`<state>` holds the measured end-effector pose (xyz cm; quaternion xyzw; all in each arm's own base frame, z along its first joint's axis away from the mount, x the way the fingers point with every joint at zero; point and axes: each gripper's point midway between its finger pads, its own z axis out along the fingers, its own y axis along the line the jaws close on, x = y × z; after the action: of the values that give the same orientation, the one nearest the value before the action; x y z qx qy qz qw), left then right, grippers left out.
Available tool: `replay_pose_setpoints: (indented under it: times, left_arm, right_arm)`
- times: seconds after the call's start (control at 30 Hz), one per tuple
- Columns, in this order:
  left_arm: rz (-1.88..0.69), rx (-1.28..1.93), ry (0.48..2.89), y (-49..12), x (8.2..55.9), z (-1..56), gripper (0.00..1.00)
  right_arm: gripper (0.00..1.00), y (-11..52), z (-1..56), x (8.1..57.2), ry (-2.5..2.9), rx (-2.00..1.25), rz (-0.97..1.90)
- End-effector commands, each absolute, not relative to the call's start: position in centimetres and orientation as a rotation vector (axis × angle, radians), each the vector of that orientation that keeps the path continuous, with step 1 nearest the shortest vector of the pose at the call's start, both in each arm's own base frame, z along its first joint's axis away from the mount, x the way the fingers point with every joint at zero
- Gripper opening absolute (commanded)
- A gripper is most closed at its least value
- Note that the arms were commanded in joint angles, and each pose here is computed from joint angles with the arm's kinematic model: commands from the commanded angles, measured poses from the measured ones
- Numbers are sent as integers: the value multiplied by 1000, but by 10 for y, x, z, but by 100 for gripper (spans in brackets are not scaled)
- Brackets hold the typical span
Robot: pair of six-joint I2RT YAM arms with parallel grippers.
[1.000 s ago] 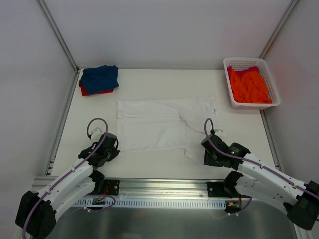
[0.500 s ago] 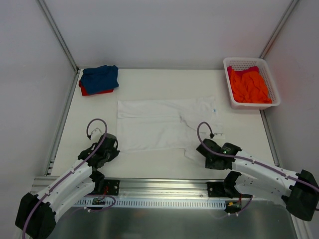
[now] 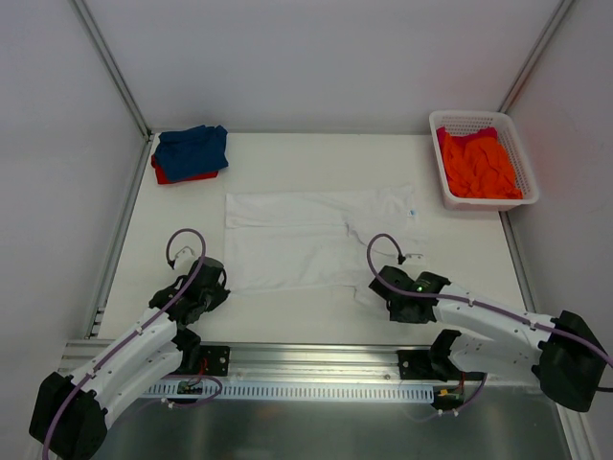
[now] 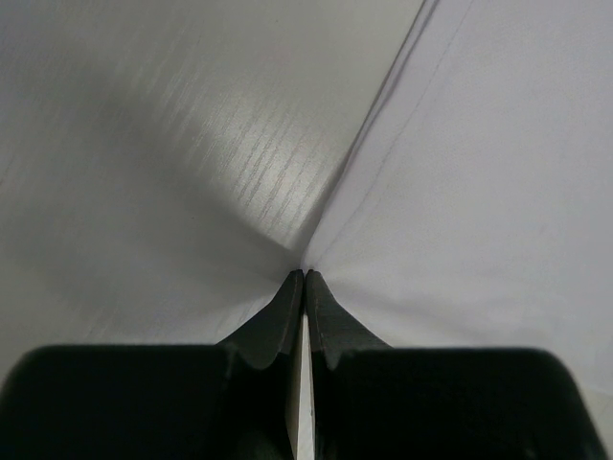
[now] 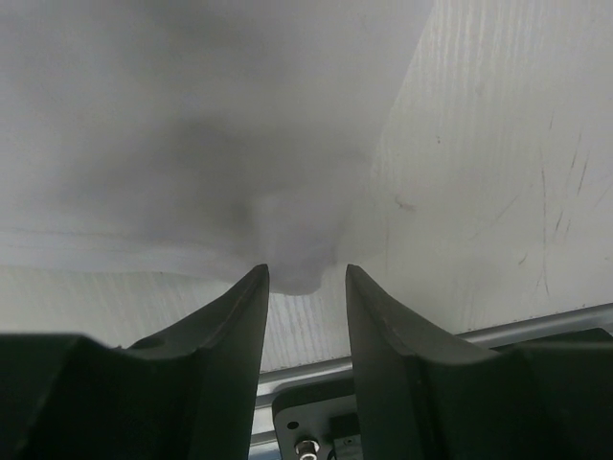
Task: Fold and stack the t-shirts
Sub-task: Fold the tshirt
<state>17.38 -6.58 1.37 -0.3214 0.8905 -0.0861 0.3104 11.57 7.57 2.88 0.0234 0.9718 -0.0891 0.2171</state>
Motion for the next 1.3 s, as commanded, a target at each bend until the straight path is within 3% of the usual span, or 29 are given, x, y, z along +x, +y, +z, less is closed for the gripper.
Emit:
replay_pose_setpoints:
  times: [0.0, 0.53, 0.7, 1.27]
  left_arm:
    - [-187, -825, 2368, -61, 169, 9, 0]
    - [-205, -812, 2376, -64, 168, 10, 0]
    - [-210, -811, 2373, -64, 168, 11, 0]
    - [-226, -807, 2362, -65, 168, 12, 0]
  right_arm:
    - [41, 88, 35, 129, 2646, 86, -209]
    - [46, 93, 28, 126, 2651, 96, -193]
    - [47, 80, 39, 115, 2701, 112, -308]
    - [47, 108, 21, 114, 2724, 217, -146]
